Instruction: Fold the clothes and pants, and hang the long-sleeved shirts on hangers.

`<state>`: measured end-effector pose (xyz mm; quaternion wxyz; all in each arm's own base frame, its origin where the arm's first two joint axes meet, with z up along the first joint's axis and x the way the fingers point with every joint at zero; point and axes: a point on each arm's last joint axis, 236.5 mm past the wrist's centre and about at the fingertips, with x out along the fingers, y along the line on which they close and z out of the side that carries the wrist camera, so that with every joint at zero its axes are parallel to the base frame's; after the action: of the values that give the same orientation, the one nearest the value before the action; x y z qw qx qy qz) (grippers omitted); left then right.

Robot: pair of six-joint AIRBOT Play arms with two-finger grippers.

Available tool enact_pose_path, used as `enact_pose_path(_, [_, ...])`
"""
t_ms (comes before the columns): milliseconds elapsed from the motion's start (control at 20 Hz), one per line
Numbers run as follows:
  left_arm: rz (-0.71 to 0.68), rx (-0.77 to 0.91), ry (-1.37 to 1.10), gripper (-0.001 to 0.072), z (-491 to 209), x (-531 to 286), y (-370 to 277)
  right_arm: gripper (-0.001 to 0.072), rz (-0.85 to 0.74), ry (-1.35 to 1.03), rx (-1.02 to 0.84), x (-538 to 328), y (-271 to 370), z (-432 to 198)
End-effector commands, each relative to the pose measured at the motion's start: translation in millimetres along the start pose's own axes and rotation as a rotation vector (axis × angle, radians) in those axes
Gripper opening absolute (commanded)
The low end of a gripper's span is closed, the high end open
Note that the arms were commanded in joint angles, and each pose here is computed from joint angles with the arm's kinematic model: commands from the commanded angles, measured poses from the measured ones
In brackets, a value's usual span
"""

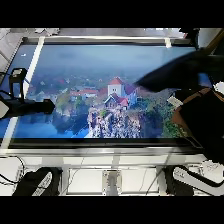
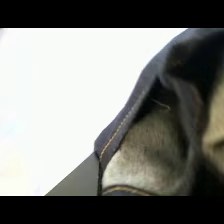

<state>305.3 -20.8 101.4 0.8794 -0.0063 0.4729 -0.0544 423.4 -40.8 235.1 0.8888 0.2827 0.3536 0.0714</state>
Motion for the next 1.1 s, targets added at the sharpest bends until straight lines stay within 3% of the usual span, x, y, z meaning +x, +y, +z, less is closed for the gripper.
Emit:
enact_pose_path(0, [0.000,-0.001,-0.018,0.0690,4.5,-0.1,0.0,0.0009,-0.378,-0.101,0.088,-129.9,-92.1,-2.5])
enact_pose_path(150, [0.003,-0.001,-0.053,0.0690,12.8,-0.4,0.8,0.0009,-0.565,-0.111,0.218,-194.1,-146.7,-30.4])
enact_pose_path(350, [0.003,-0.001,-0.056,0.0690,13.5,-0.5,0.8,0.0010,-0.712,-0.005,0.386,-217.8,-198.5,-80.6])
enact_pose_path(700, [-0.018,-0.028,-0.058,0.0690,13.9,-0.5,-4.1,0.0011,-0.735,0.315,0.595,-169.2,-256.1,-196.7])
enact_pose_path(750, [-0.022,-0.035,-0.058,0.0690,14.0,-0.6,-4.8,0.0043,-0.738,0.357,0.618,-164.2,-260.5,-213.0])
enact_pose_path(850, [-0.021,-0.034,-0.058,0.0690,14.0,-0.5,-4.6,0.0318,-0.749,0.434,0.656,-162.6,-261.9,-237.8])
enact_pose_path(900, [-0.021,-0.034,-0.058,0.0690,14.0,-0.5,-4.6,0.0395,-0.755,0.460,0.675,-166.0,-258.5,-243.2])
enact_pose_path(1050, [-0.021,-0.034,-0.058,0.0690,14.0,-0.5,-4.6,0.0399,-0.753,0.406,0.745,-178.0,-239.1,-221.8])
